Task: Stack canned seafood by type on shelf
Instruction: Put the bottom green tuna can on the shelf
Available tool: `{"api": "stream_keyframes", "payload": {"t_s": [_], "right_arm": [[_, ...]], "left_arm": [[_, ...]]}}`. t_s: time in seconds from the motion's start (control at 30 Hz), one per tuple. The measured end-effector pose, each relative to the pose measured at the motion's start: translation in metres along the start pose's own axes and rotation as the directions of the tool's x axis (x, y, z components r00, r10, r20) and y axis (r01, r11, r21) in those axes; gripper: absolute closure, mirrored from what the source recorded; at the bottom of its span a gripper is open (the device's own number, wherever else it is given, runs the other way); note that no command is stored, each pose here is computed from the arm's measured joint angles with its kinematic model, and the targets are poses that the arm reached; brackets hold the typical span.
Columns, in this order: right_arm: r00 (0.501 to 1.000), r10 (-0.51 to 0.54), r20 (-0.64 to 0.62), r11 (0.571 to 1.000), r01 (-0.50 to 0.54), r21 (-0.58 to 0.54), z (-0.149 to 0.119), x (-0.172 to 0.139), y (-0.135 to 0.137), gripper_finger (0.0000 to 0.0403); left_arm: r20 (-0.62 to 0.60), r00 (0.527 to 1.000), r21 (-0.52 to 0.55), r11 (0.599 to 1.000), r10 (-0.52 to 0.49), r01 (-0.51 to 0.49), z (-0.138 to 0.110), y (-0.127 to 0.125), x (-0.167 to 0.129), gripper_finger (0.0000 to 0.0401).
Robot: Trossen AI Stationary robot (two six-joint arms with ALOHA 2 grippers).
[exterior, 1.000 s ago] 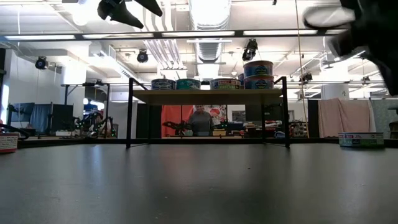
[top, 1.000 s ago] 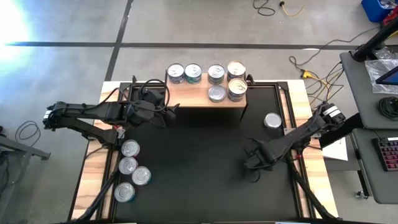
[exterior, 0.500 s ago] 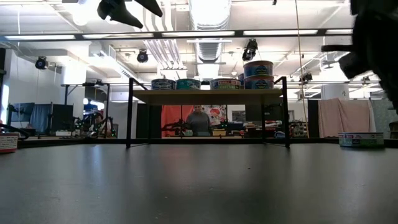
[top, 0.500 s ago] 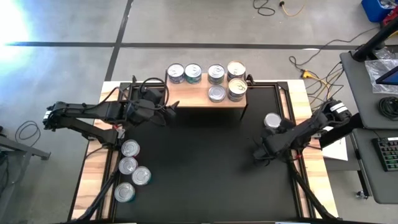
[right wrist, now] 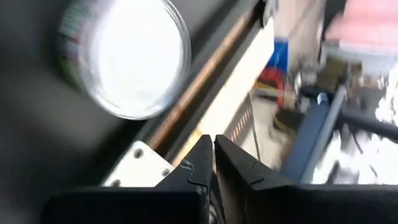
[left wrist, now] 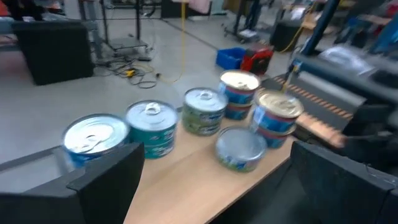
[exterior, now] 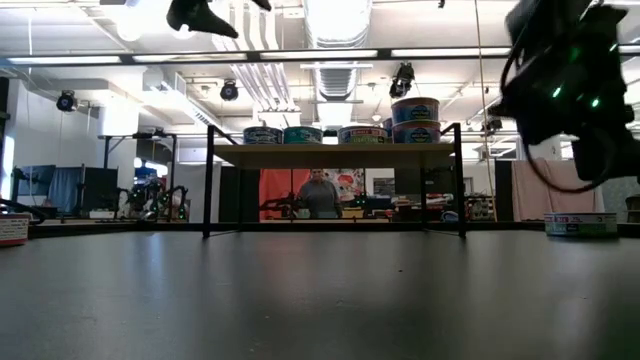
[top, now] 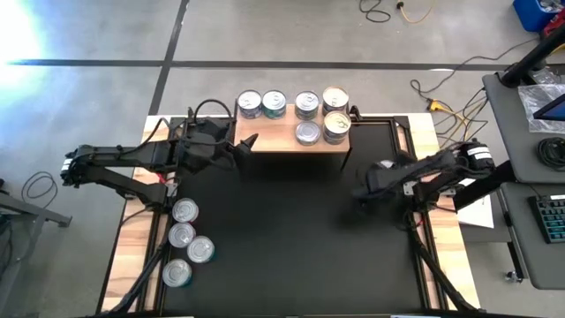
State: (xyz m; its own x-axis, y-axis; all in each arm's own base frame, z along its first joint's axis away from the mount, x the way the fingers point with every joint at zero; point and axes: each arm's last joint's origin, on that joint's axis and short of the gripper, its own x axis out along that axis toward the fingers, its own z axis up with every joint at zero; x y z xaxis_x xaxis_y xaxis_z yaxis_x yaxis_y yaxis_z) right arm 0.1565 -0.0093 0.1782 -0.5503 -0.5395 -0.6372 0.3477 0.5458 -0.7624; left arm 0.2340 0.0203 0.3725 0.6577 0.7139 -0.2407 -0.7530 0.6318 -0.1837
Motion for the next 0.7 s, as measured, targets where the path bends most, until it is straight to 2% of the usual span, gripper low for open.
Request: {"api": "stream_keyframes", "payload": {"t_s": [0.07,0.23,0.4,0.5,0.7], "right_arm": [[0.999,-0.001,-0.055,1.0,0.002,0.013,0.006,0.01,-0.002,0.039],[0.992,0.074,-0.106,0.997,-0.07,0.043,0.02,0.021,-0.005,0.039],[0.989,0.121,-0.085,0.99,-0.114,0.082,0.026,0.023,-0.003,0.039],[0.986,0.157,-0.054,0.98,-0.149,0.129,0.031,0.025,-0.001,0.039],[0.978,0.203,-0.048,0.946,-0.183,0.269,0.044,0.035,-0.004,0.039]], "left_arm": [[0.02,0.999,-0.026,0.999,-0.026,0.026,0.004,-0.001,0.001,0.0013],[0.092,0.994,-0.042,0.998,-0.05,0.054,0.014,-0.003,0.002,0.0013],[0.091,0.985,-0.062,0.986,-0.146,0.152,0.022,-0.016,-0.01,0.0013],[0.07,0.971,-0.026,0.972,-0.229,0.231,0.018,-0.032,-0.021,0.0013],[0.048,0.956,0.021,0.957,-0.291,0.29,0.015,-0.053,-0.034,0.0013]]}}
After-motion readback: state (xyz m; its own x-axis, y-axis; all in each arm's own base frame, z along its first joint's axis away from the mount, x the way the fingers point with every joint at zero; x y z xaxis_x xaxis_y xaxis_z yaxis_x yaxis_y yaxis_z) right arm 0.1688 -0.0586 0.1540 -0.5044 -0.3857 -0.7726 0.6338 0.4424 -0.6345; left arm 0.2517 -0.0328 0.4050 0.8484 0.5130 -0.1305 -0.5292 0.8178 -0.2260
